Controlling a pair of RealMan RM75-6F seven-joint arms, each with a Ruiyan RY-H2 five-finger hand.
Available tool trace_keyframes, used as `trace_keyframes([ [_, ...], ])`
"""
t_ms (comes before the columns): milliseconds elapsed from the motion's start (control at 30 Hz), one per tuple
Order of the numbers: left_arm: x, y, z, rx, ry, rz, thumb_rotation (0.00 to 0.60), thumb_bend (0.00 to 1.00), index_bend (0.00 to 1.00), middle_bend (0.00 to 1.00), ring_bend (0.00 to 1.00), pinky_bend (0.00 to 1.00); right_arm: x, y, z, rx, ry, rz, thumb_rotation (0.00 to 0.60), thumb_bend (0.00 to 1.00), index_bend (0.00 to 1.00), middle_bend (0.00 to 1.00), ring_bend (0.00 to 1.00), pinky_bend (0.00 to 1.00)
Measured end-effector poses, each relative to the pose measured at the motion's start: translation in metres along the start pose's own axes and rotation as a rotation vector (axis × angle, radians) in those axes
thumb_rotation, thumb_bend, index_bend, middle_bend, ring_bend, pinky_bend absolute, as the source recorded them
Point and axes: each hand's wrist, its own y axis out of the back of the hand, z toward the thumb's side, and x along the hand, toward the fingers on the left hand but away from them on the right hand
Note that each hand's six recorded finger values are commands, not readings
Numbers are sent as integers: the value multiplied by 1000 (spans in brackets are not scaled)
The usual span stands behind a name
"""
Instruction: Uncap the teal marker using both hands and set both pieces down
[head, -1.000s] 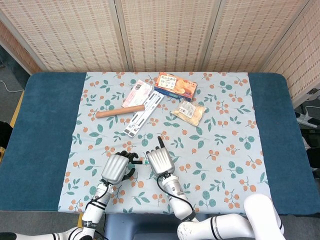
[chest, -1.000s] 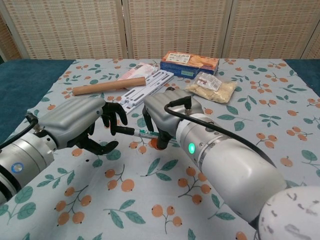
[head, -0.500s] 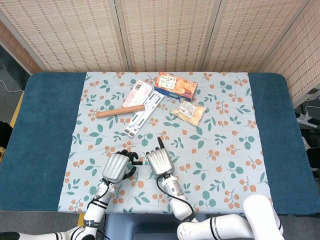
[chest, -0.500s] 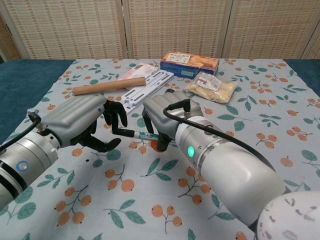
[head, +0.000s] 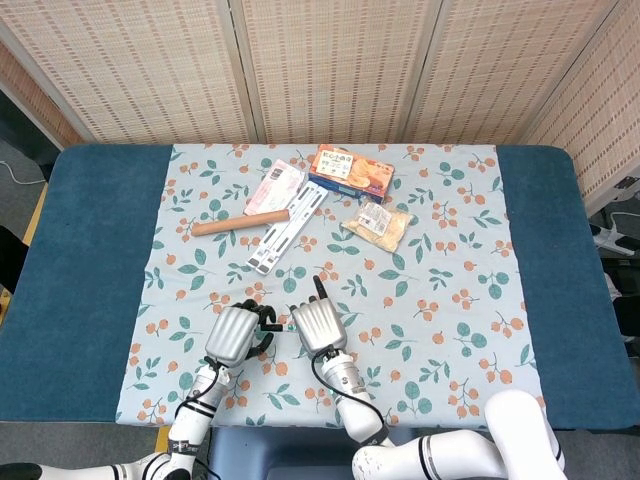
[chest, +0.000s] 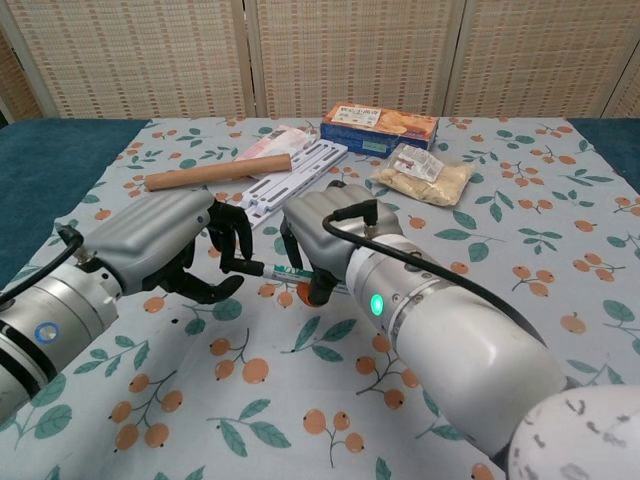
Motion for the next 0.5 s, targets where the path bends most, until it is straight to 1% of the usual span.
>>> trace_keyframes([
  [367,-1,-2,2,3,-2,6,600,383,540,593,395,579,1,-2,3,0,5,3,600,394,812,801,420,0],
  [433,0,-2,2,1,-1,6,600,405,559,611,400,579,1,-2,3,-2,4,2,600,394,812,801,420,0],
  [500,0,-2,2,5,0,10,600,459,590,645,417,583,0,-2,3,-2,4,2,600,394,812,801,420,0],
])
